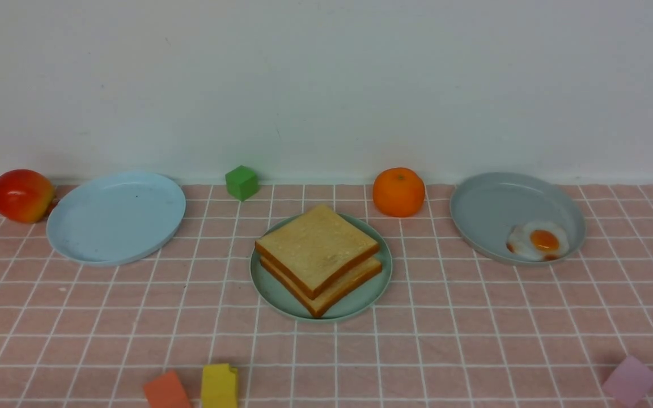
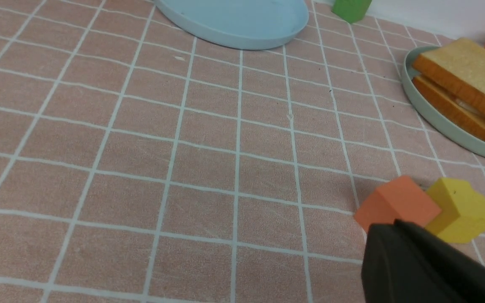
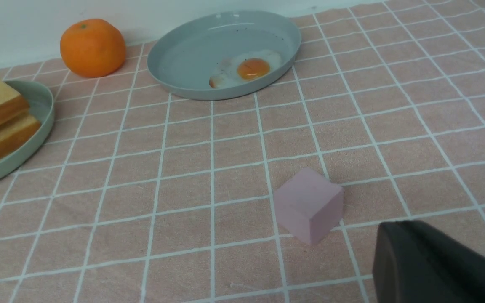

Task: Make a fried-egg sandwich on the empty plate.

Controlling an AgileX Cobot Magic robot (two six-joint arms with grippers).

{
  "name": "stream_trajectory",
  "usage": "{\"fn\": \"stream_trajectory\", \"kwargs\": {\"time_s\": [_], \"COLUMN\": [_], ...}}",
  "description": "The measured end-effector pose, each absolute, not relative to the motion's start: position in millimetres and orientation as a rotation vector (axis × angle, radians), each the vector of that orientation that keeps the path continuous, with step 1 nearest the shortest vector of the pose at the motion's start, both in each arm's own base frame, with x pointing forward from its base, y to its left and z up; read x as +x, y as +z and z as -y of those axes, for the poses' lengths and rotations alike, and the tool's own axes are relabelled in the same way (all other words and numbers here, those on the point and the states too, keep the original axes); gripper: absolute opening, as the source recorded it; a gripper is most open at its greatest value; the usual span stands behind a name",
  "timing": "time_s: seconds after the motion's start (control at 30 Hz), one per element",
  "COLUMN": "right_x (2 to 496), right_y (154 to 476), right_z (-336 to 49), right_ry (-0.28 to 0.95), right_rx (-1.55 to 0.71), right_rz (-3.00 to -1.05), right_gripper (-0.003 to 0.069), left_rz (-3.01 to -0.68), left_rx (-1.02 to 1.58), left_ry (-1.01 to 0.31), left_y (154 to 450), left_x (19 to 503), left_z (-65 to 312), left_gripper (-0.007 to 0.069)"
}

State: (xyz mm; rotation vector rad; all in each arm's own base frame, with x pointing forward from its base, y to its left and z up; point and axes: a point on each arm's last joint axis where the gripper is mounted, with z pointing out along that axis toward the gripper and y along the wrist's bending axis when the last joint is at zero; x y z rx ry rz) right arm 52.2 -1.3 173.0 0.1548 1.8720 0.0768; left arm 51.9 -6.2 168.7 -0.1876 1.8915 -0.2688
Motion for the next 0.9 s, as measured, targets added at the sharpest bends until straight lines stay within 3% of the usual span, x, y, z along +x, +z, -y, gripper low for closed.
{"fn": "stream_trajectory", "kwargs": {"time_s": [0.9], "right_x": [52.2], "right_y": [173.0], "right_z": [1.3], "right_ry": [0.077], "right_rx": [0.155], "right_rz": [-1.872], "right_gripper": [0.0037], "left_rz": [-1.892], "left_rx": [-0.188], "left_ry": [-0.269], "left_y": [168.6], "left_x": [51.9], "left_z": [6.2], "left_gripper": [0.0003]}}
